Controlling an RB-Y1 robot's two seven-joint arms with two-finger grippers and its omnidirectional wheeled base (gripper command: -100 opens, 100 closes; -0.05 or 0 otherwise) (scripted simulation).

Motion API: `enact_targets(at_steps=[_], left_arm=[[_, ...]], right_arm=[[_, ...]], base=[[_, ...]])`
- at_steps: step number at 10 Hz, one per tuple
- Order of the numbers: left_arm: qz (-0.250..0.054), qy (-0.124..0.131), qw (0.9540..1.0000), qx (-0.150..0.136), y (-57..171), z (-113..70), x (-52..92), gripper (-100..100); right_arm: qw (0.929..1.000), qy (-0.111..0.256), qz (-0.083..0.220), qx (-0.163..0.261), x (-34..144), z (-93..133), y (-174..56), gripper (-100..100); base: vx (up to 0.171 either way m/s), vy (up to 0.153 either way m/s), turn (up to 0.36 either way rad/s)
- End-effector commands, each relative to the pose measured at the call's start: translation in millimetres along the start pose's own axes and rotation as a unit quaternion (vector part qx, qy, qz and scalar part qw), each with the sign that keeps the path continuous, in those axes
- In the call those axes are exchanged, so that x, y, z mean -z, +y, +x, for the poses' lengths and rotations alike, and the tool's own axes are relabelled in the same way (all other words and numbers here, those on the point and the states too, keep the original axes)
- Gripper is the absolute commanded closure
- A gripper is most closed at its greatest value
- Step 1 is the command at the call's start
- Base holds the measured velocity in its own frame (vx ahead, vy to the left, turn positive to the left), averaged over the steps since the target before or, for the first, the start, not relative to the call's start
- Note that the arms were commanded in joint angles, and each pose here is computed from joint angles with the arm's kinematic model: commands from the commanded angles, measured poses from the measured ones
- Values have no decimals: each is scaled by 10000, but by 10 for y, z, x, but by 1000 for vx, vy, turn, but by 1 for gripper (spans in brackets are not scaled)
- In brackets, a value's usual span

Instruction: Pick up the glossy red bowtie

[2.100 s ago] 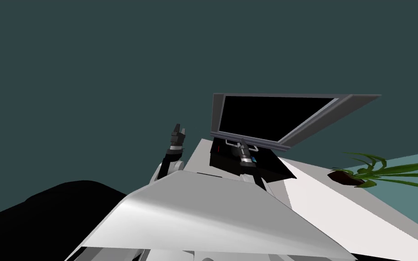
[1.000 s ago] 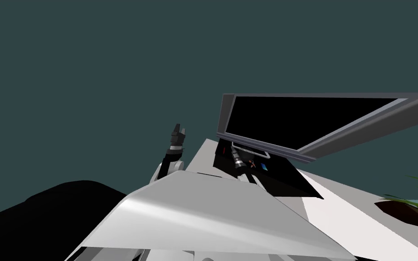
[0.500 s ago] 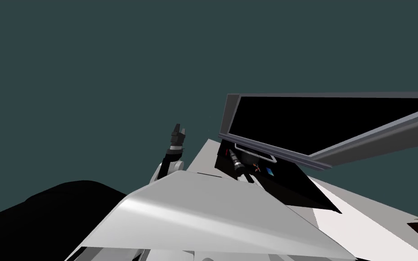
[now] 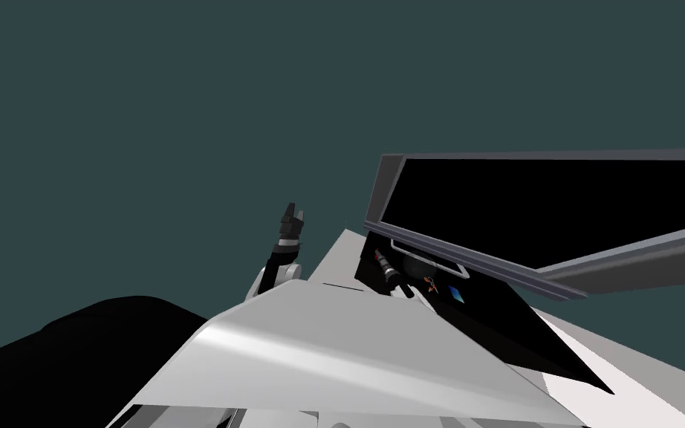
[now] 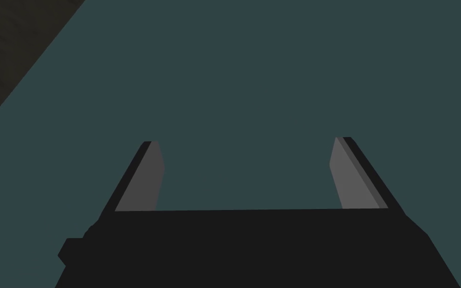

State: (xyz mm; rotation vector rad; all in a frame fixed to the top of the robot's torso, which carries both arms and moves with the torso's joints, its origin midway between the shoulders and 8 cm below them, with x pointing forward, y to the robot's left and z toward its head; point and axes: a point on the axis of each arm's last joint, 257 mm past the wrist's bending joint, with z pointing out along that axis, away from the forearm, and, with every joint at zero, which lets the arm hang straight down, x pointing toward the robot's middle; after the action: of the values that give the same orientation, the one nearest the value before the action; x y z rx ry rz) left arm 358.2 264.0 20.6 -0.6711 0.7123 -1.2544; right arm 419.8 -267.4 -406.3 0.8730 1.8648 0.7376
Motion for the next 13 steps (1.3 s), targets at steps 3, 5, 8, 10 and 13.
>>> enact_targets(at_steps=[3,5,8,10,13], left_arm=[[0,0,10000,0,0,0,0,0],[0,0,10000,0,0,0,0,0],[0,0,10000,-1,0,-1,0,0],[0,0,10000,-1,0,0,0,0],[0,0,10000,-1,0,0,0,0]], right_arm=[[9976,237,595,276,-1,129,-516,-100],[9918,441,1032,607,-4,154,-863,-100],[9859,556,1377,771,47,162,-1168,-100],[9796,651,1658,930,97,147,-1408,-100],[9663,803,2115,1229,194,79,-1780,-100]], base=[[50,36,82],[74,34,160],[51,22,49],[48,21,102],[70,21,105]])
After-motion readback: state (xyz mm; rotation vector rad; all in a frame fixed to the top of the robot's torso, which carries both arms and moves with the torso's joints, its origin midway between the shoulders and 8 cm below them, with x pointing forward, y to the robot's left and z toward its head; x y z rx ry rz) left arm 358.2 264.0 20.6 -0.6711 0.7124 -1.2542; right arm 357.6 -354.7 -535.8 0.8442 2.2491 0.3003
